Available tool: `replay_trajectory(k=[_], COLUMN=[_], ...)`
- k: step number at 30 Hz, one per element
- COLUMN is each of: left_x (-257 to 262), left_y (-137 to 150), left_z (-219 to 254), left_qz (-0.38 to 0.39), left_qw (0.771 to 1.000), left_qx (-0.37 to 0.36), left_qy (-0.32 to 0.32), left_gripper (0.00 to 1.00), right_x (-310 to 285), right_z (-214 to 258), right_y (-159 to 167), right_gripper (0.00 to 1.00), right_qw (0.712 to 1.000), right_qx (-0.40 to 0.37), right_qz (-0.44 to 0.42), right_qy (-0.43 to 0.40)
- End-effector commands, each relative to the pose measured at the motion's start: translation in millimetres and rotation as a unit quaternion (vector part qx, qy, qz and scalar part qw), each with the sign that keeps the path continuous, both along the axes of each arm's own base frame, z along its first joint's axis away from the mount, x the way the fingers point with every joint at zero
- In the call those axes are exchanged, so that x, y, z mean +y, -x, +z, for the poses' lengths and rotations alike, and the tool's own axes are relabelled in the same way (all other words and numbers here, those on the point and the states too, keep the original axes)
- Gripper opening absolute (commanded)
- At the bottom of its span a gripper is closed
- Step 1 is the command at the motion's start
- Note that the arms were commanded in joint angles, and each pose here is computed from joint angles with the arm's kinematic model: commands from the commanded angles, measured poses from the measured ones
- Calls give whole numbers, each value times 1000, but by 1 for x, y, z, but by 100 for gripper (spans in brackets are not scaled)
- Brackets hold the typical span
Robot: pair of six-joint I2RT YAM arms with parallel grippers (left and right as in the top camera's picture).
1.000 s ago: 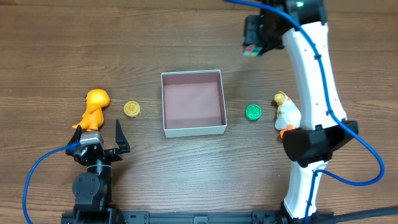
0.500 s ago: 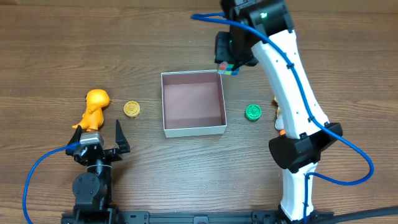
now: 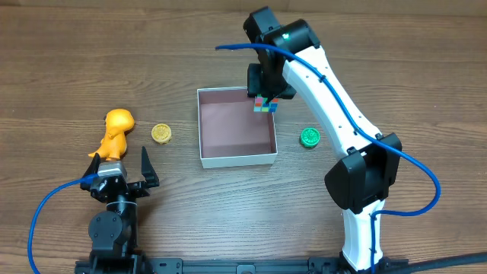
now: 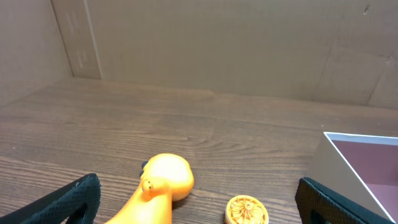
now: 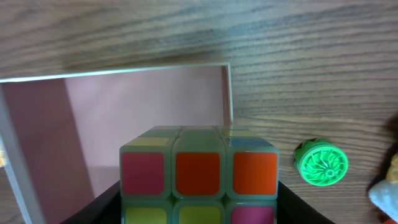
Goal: Pack container
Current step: 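Lift the cube and carry it left over the white box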
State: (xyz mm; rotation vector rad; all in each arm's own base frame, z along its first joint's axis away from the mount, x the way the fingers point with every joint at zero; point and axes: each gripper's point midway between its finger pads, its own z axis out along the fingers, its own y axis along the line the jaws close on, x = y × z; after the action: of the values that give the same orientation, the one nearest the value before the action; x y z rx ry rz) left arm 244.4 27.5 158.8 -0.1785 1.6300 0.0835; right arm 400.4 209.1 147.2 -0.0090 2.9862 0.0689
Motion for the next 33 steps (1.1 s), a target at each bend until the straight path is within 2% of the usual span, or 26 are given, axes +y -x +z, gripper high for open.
replay_trajectory(k=[1,16,20,33], left_x=[1,1,1,1], left_y=[0,0,0,0], left_z=[-1,-1,-1,-1], left_qz=[0,0,0,0], left_qw=[1000,1000,1000,1000], left_qx=[2,2,2,2], left_qy=[-12,-12,-12,-12], left_gripper=[100,100,100,100], right_x=[4,40,35,35], right_z=[-9,-7,-7,-44], right_y=[2,1,-2,-2], right_gripper=[32,34,34,36], right_qw=[1000,999,998,998], right_qx=[1,-32,-43,-37], right_qz=[2,35,35,46], right_qy=[-1,-19,-1,4])
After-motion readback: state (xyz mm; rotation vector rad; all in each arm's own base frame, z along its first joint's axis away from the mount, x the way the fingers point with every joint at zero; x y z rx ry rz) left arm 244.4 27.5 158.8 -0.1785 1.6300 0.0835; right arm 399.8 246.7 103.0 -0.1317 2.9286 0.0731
